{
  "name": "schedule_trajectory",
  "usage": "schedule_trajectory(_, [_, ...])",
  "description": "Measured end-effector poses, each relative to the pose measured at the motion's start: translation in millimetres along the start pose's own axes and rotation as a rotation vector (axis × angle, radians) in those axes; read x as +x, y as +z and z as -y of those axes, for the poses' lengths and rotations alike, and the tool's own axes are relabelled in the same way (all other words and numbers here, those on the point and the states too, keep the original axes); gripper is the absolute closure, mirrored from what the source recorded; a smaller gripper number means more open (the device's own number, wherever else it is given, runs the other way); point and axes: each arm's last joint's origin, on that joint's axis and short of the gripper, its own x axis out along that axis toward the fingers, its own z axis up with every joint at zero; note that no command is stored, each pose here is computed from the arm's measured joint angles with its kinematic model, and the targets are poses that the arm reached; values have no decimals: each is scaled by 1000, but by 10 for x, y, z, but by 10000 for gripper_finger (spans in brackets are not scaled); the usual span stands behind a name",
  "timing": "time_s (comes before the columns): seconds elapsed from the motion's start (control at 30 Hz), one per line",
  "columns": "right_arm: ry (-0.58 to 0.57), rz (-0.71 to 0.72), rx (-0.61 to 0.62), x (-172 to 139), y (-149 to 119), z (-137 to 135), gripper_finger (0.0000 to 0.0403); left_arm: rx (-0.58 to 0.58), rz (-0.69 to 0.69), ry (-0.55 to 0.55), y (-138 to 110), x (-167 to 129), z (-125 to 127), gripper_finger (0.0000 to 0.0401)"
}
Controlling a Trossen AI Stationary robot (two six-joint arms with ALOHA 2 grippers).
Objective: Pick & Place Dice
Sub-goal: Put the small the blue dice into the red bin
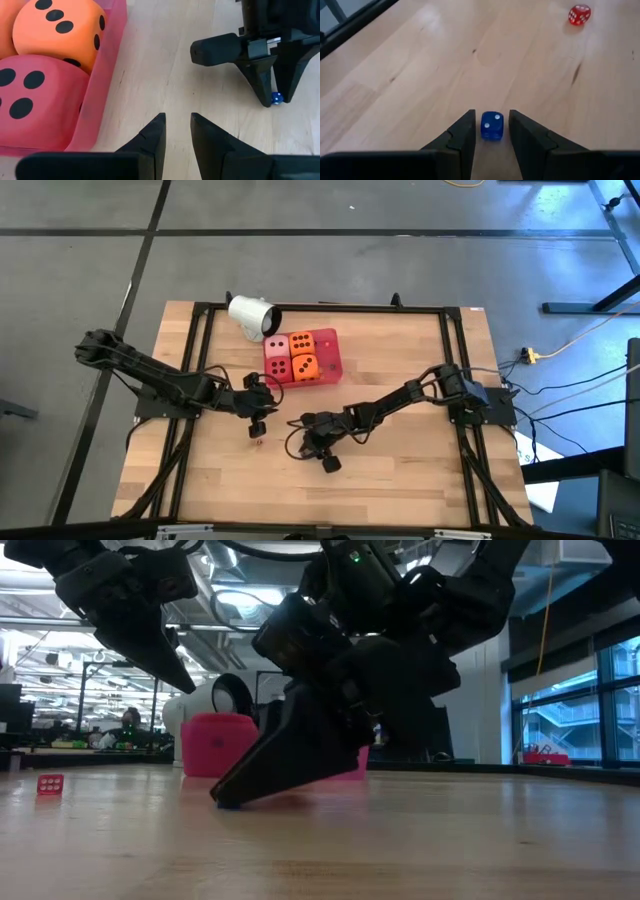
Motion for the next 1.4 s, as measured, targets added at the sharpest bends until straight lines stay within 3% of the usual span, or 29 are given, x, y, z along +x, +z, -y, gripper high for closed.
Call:
schedule_trajectory(0.33, [-32, -25, -26, 8, -26, 7, 289, -1, 0, 0, 0, 0, 0, 315])
schedule_trajectory(0.67, [-41, -16, -53, -1, -11, 16, 343, 0, 0, 0, 0, 0, 0, 315])
schedule_trajectory(0.8, [-79, -11, -52, -50, 32, 46, 344, 0, 0, 0, 0, 0, 0, 315])
schedule_trajectory(1.0, [-325, -77, -141, -298, 224, 113, 320, 0, -1, -1, 0, 0, 0, 315])
schedule_trajectory(1.23, [-802, -242, -256, -921, 577, 193, 352, 1, -3, -2, -2, -1, 0, 315])
schedule_trajectory(1.33, [-998, -267, -220, -1203, 698, 259, 347, 1, -5, -2, -4, -1, -1, 315])
schedule_trajectory(1.4, [-1067, -260, -153, -1352, 732, 330, 332, 1, -6, -2, -4, -1, -1, 315])
